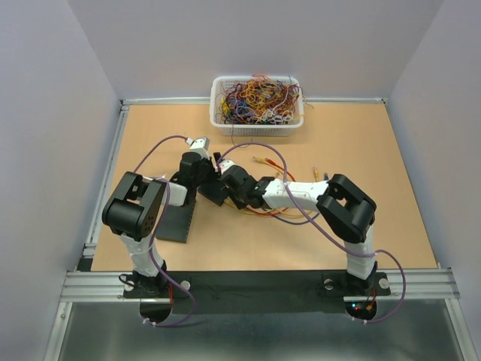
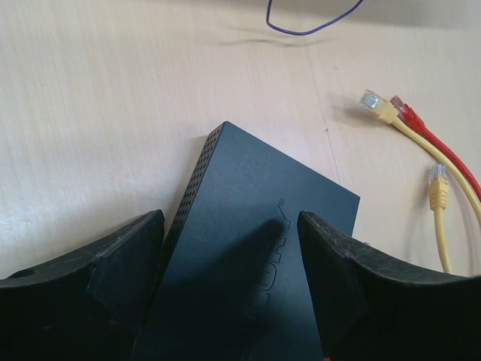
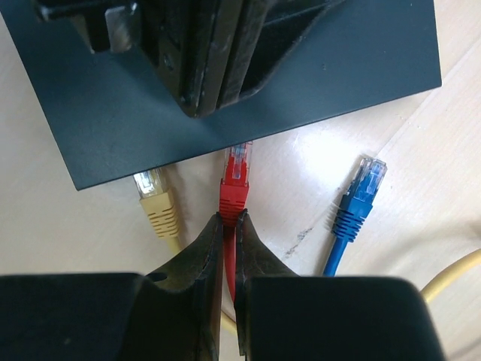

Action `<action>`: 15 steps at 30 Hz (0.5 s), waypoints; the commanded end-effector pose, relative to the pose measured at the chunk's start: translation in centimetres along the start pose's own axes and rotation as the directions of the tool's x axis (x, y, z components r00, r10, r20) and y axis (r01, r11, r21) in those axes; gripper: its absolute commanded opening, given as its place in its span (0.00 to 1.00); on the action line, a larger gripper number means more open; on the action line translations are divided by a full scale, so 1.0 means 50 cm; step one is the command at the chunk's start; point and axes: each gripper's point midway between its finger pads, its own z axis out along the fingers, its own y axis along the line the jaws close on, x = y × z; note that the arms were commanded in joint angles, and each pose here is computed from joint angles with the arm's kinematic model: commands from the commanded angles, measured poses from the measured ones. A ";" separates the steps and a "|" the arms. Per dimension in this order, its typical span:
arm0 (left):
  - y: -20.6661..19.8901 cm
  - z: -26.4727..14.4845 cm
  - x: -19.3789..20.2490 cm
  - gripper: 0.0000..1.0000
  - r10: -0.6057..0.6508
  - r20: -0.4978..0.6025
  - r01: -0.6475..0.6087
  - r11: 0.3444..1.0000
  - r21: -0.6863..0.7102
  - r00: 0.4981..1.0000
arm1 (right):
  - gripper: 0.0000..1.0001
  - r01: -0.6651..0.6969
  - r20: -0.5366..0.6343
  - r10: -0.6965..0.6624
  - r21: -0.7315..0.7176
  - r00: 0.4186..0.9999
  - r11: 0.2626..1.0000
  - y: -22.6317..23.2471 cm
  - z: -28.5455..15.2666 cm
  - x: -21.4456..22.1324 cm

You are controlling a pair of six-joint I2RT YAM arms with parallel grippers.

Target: Insert the plug into the switch port

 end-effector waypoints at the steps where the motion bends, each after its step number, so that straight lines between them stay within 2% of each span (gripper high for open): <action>1: -0.044 -0.006 0.049 0.81 0.013 -0.092 -0.002 0.993 0.121 0.996 | 0.00 0.077 0.116 -0.072 -0.042 0.991 0.996 0.011 -0.019 -0.044; 6: -0.053 -0.007 0.050 0.80 0.022 -0.092 -0.009 0.989 0.145 0.996 | 0.00 0.149 0.125 -0.145 -0.019 0.981 0.989 -0.007 -0.029 -0.031; 15: -0.062 -0.011 0.052 0.79 0.034 -0.098 -0.016 0.984 0.177 0.995 | 0.00 0.198 0.145 -0.199 0.019 0.969 0.980 -0.027 -0.032 -0.031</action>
